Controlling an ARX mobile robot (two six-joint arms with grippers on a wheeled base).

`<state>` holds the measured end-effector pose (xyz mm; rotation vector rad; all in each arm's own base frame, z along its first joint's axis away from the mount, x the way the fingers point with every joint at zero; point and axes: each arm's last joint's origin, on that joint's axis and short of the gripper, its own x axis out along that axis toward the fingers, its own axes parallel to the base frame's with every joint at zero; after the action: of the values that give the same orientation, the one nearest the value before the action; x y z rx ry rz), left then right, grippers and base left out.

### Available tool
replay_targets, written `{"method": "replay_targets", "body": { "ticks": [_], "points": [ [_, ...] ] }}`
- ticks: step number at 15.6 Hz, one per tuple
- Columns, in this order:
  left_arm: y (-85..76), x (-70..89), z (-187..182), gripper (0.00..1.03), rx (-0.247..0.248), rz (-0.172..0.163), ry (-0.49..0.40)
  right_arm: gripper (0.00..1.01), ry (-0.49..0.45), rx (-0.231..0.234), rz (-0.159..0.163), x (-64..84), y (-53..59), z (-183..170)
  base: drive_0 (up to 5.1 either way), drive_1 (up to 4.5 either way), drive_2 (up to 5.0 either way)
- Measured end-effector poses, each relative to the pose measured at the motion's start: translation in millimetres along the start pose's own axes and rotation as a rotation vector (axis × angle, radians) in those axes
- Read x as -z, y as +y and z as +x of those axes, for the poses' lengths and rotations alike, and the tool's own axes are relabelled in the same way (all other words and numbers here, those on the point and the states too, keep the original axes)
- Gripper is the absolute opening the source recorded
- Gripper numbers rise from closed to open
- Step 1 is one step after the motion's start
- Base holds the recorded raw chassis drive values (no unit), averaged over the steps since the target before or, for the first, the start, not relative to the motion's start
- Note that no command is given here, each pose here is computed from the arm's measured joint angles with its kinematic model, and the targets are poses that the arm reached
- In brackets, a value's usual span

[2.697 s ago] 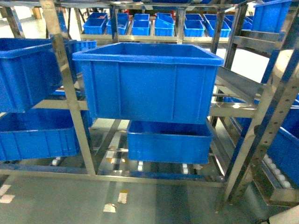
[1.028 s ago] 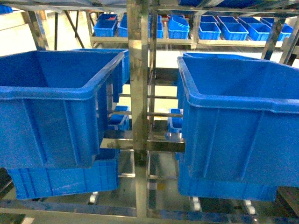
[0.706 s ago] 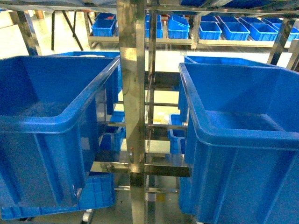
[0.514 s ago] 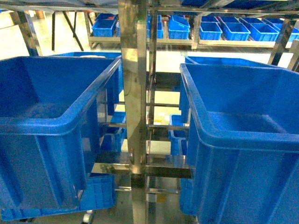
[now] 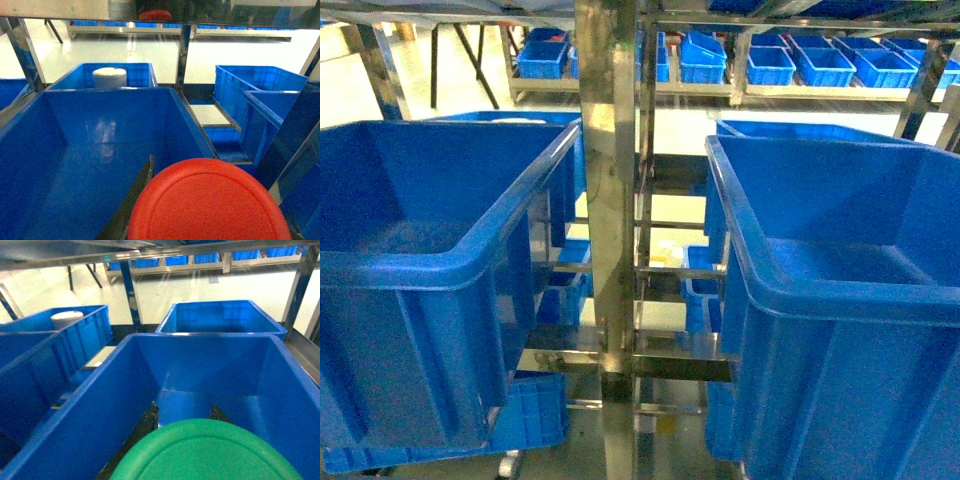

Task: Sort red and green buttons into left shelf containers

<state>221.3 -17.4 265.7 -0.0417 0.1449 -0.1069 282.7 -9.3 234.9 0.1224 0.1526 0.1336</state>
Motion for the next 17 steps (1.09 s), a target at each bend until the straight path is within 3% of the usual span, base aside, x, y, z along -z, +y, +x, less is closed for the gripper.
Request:
{"method": "replay_targets", "body": {
  "ticks": [2,4,5,6,8,9,10,11,14,17],
  "points": [
    [-0.1,0.0,0,0.26,0.000,0.000,0.000,0.25,0.063,0.015,-0.086,22.9,-1.0,22,0.0,0.00,0.0],
    [-0.1,0.0,0,0.26,0.000,0.000,0.000,0.27,0.115,0.033,-0.099,43.7,-4.3,44,0.0,0.00,0.0],
    [-0.1,0.0,0,0.26,0.000,0.000,0.000,0.41,0.124,0.047,-0.074,49.5,-8.0,47,0.0,0.00,0.0],
    [-0.1,0.0,0,0.26,0.000,0.000,0.000,0.57,0.079,0.062,-0.040,40.4,-9.9,40,0.0,0.00,0.0],
    [-0.1,0.0,0,0.26,0.000,0.000,0.000,0.81,-0.051,0.077,-0.052,19.2,-10.8,3,0.0,0.00,0.0],
    [-0.1,0.0,0,0.26,0.000,0.000,0.000,0.94,-0.086,0.083,-0.054,14.4,-14.0,-21,0.0,0.00,0.0],
    [0.0,0.0,0,0.26,-0.001,0.000,0.000,1.00,-0.073,0.089,-0.042,16.2,-16.5,-43,0.0,0.00,0.0],
    [0.1,0.0,0,0.26,-0.002,0.000,0.000,0.98,-0.058,0.082,-0.027,20.8,-10.8,-75,0.0,0.00,0.0],
    [-0.3,0.0,0,0.26,0.002,0.000,0.000,0.98,-0.206,-0.030,-0.071,-2.4,23.1,-127,0.0,0.00,0.0],
    [3.6,1.6,16,0.26,-0.006,0.005,-0.003,0.98,-0.185,-0.023,-0.065,-0.8,23.0,-124,0.0,0.00,0.0]
  ]
}}
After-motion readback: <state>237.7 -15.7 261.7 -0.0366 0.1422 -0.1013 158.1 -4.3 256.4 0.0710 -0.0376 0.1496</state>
